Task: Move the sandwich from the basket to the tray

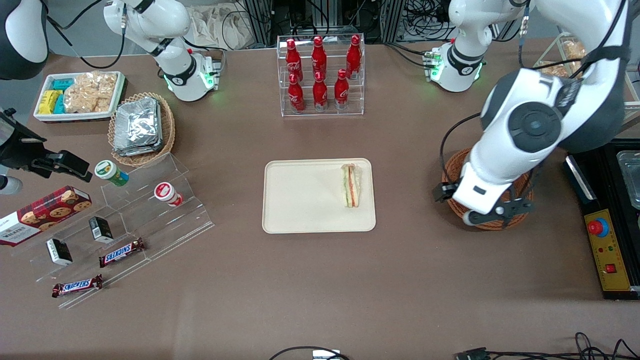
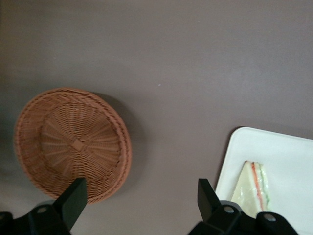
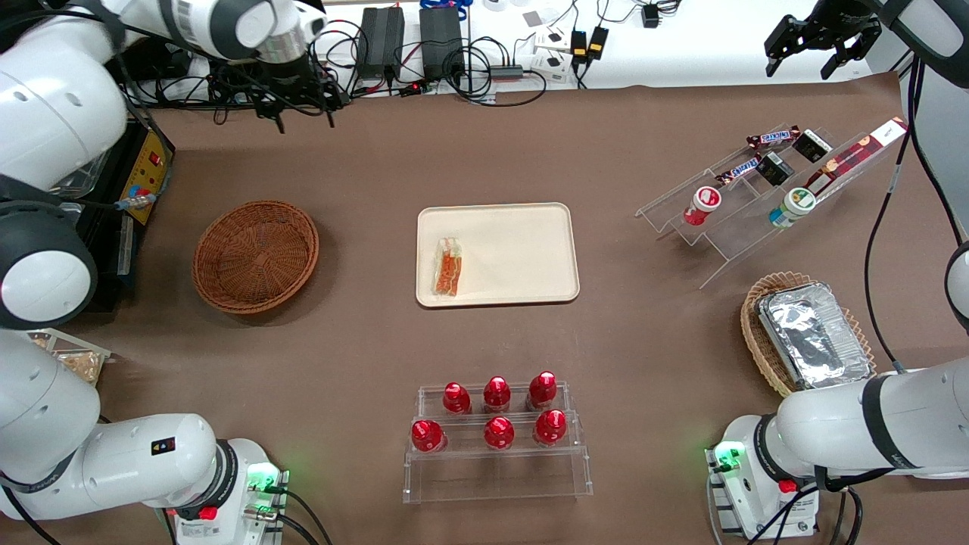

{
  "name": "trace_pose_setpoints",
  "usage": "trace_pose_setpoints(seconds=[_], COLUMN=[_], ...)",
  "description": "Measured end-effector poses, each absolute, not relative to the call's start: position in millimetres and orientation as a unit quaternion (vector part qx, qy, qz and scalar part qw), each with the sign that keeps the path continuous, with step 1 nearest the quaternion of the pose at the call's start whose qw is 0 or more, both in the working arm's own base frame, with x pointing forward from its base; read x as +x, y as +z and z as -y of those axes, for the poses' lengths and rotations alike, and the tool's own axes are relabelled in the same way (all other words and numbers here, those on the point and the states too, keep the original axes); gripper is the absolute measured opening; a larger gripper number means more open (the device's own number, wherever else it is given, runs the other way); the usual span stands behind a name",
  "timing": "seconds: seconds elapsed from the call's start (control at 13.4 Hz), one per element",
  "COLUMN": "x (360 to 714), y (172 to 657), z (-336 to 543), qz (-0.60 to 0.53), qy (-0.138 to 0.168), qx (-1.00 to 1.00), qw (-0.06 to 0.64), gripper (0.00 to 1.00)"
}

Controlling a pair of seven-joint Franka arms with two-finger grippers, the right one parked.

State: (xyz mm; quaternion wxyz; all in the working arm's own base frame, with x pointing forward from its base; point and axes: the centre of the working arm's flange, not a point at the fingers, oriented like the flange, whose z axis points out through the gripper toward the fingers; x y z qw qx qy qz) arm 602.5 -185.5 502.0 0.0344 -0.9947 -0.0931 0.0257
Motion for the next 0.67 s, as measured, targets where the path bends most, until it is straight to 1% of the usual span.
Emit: trace_pose_setpoints(seconds=[0.22, 0.37, 0.67], x=[586, 572, 552], y=[531, 552, 592], z=[135, 101, 43], qz=[0.064, 0.048, 0.000], qy=[0.029, 0.039, 0.031], qx=[-0.997, -0.997, -0.999], qw=[0.030, 0.034, 0.016], gripper=[1.00, 1.00, 1.00])
